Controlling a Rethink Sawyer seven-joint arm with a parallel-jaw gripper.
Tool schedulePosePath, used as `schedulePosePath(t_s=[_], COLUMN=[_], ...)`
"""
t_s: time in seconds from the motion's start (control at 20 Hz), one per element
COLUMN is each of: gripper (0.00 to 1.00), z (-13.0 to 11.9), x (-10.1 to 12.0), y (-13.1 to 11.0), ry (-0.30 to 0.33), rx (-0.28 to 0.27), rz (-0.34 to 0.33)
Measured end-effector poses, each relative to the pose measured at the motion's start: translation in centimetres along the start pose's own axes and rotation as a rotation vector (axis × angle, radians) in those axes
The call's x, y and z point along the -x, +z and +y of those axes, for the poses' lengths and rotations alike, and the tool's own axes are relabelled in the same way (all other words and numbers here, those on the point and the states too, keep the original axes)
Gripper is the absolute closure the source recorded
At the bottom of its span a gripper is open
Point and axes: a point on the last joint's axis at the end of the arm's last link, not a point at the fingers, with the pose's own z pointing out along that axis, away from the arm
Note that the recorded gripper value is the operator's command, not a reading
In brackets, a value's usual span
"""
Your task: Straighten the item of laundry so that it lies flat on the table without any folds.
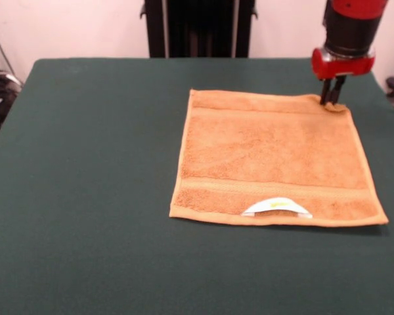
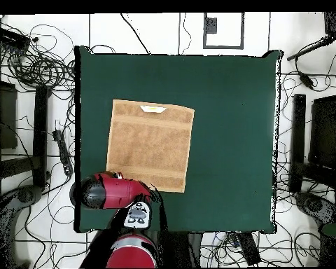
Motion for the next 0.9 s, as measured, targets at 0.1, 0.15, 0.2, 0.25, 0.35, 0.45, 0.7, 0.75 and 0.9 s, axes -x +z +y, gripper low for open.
schedulePosePath(t_s=[0.1, 0.15, 0.2, 0.25, 0.35, 0.45, 0.7, 0.75, 0.9], gripper=[1.00, 1.00, 1.00, 1.00, 1.00, 1.00, 1.00, 1.00, 1.00], z=[0.00, 0.00, 0.00, 0.00, 0.01, 0.03, 0.15, 0.16, 0.17], x=[-0.03, -0.04, -0.03, -0.03, -0.05, -0.09, -0.46, -0.52, -0.80], y=[0.04, 0.05, 0.04, 0.04, 0.03, -0.01, -0.35, -0.44, -0.85], ry=[0.000, 0.000, 0.000, 0.000, 0.001, 0.003, 0.011, 0.012, 0.015], rx=[0.000, 0.000, 0.000, 0.000, 0.000, 0.000, 0.002, 0.002, 0.003], rz=[0.001, 0.001, 0.001, 0.001, 0.001, 0.002, 0.006, 0.007, 0.008])
